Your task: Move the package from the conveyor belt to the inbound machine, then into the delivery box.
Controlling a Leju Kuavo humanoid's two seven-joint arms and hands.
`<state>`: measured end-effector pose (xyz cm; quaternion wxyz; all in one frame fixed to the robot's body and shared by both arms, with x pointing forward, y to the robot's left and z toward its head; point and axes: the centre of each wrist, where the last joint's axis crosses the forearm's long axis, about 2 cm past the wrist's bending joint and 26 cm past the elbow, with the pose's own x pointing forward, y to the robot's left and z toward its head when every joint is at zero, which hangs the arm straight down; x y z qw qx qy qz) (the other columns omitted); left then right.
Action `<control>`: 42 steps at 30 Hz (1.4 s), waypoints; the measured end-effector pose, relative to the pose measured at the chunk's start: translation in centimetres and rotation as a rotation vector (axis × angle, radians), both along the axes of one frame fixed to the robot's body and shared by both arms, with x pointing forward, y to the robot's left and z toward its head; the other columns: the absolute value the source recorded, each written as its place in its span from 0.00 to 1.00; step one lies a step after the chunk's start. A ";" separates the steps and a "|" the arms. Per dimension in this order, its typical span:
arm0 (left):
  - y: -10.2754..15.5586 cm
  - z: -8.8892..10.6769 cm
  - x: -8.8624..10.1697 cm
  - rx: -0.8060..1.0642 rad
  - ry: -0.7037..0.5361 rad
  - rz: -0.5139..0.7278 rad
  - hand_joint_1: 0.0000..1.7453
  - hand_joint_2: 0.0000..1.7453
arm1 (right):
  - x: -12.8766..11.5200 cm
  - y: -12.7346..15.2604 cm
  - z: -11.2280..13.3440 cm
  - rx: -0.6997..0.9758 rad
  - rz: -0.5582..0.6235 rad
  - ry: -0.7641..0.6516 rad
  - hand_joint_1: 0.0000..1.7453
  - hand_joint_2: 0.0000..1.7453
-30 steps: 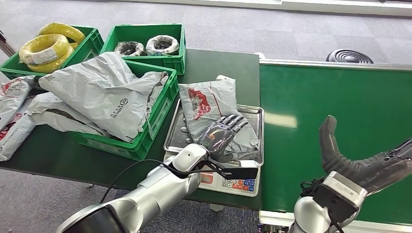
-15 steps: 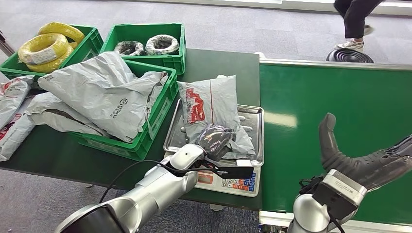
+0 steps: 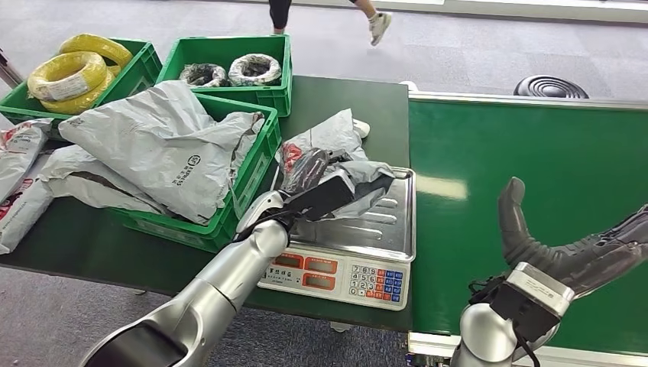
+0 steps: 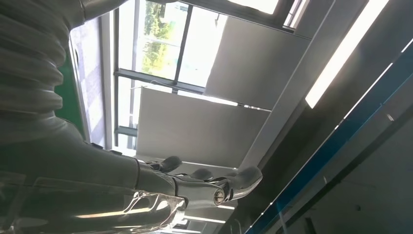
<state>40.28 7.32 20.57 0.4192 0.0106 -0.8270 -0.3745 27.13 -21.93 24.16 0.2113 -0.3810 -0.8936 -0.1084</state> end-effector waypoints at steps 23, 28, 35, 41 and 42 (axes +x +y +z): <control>12.7 12.3 6.5 -0.359 -0.300 0.584 1.00 1.00 | 0.6 0.9 -3.5 -0.002 0.048 0.105 0.00 1.00; 16.5 14.7 8.1 -0.383 -0.360 0.755 1.00 1.00 | 0.6 1.2 -4.6 -0.002 0.059 0.150 0.00 1.00; 20.0 14.1 9.1 -0.302 -0.381 0.976 1.00 1.00 | 0.3 1.0 -5.7 -0.002 0.055 0.193 0.00 1.00; 23.5 11.9 8.9 -0.242 -0.388 1.096 1.00 1.00 | -0.2 1.0 -6.5 -0.004 0.051 0.234 0.00 1.00; 24.1 11.4 8.7 -0.236 -0.389 1.117 0.76 1.00 | -0.2 1.1 -6.5 -0.004 0.050 0.239 0.00 1.00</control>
